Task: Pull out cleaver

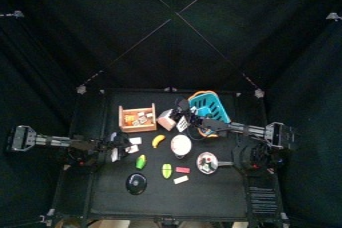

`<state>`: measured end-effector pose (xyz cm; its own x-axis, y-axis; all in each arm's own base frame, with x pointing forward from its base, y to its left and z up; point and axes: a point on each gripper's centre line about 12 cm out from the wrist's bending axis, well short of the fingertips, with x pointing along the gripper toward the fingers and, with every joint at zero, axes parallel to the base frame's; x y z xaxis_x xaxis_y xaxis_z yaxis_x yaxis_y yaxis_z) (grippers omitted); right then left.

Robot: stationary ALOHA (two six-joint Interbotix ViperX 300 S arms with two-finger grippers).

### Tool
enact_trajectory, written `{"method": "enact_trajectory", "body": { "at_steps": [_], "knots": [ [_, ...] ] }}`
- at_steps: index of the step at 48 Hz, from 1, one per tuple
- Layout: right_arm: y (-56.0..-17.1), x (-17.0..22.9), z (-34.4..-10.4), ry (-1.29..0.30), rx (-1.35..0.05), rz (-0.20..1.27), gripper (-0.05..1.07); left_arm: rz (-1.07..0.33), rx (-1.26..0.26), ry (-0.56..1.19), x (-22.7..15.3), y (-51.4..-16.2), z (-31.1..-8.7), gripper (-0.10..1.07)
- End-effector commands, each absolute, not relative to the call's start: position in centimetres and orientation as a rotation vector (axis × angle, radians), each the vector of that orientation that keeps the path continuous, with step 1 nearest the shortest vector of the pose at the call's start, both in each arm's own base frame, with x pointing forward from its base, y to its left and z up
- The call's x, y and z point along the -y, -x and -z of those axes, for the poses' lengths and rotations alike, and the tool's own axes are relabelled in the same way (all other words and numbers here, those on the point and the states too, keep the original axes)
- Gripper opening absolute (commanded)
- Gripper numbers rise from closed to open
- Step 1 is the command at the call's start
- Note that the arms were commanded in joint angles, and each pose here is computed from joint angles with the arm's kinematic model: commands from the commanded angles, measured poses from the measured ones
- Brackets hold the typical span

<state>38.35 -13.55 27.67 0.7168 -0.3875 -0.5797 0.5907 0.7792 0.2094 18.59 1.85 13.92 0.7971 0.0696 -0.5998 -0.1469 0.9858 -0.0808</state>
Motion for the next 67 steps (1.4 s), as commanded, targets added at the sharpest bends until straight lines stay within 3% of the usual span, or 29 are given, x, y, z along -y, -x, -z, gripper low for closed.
{"method": "enact_trajectory", "body": {
  "at_steps": [1,26,49,67],
  "knots": [
    [-38.2,13.6,-28.8,-0.401,-0.506,0.55,0.44,-0.113,-0.625,0.126,-1.8,-18.9,-14.2,0.94],
    [-36.4,13.4,-31.3,-0.37,-0.545,0.617,0.44,-0.114,-0.625,0.127,-1.9,-18.9,-14.2,0.94],
    [-35.6,10.0,-33.4,-0.339,-0.486,0.523,0.44,-0.114,-0.627,0.127,-1.8,-18.8,-14.2,0.94],
    [-31.3,7.6,-33.9,-0.3,-0.414,0.444,0.44,-0.115,-0.624,0.124,-1.9,-18.9,-14.3,0.94]
  ]
}}
